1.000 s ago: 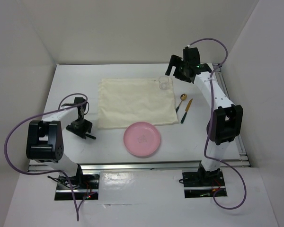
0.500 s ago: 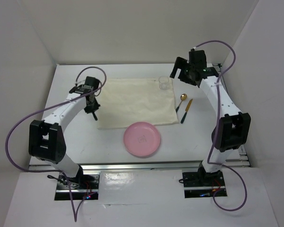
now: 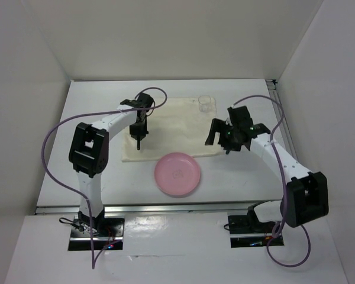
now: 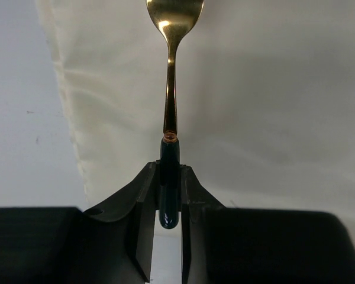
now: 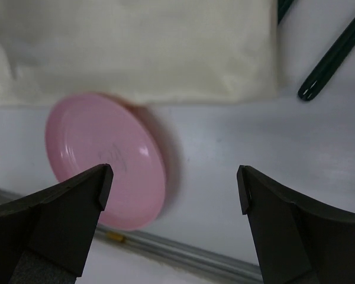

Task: Set the dinner table for one person

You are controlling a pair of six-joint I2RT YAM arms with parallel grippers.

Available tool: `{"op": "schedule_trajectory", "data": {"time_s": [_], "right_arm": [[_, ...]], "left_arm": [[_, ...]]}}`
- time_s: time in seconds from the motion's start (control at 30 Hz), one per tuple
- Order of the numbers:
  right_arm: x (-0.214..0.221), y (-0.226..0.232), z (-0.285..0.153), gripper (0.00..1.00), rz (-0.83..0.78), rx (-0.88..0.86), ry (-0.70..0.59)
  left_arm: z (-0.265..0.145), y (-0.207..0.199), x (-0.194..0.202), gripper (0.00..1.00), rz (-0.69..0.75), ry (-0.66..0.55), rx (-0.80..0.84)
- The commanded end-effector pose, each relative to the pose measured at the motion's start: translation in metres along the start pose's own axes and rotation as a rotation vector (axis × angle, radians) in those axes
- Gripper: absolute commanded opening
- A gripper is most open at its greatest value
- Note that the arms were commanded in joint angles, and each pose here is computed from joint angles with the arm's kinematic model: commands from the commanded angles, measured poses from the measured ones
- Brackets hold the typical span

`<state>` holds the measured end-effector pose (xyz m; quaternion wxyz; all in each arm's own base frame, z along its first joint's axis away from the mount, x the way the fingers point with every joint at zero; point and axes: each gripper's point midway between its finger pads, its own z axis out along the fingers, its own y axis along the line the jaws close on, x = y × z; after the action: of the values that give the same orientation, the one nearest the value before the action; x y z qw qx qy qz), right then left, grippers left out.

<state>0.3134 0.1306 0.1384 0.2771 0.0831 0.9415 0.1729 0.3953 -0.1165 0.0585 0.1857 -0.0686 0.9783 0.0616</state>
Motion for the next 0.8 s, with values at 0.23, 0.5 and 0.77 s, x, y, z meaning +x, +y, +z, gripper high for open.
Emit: {"op": "schedule_trajectory", "data": {"time_s": [0.23,0.5,0.77], "right_arm": [[0.104,0.029,0.015,0.97,0.077,-0.270,0.202],[0.149,0.031,0.048,0.85,0.013,-0.199,0.322],[0.158,0.024,0.061,0.50,0.016,-0.160,0.325]], "left_arm": [[0.013,-0.007,-0.008,0.00,0.036,0.025,-0.016],[0.022,-0.008,-0.003,0.39,0.032,0.047,-0.026],[-0.030,0.003,-0.022,0.80,0.021,-0.029,-0.012]]}}
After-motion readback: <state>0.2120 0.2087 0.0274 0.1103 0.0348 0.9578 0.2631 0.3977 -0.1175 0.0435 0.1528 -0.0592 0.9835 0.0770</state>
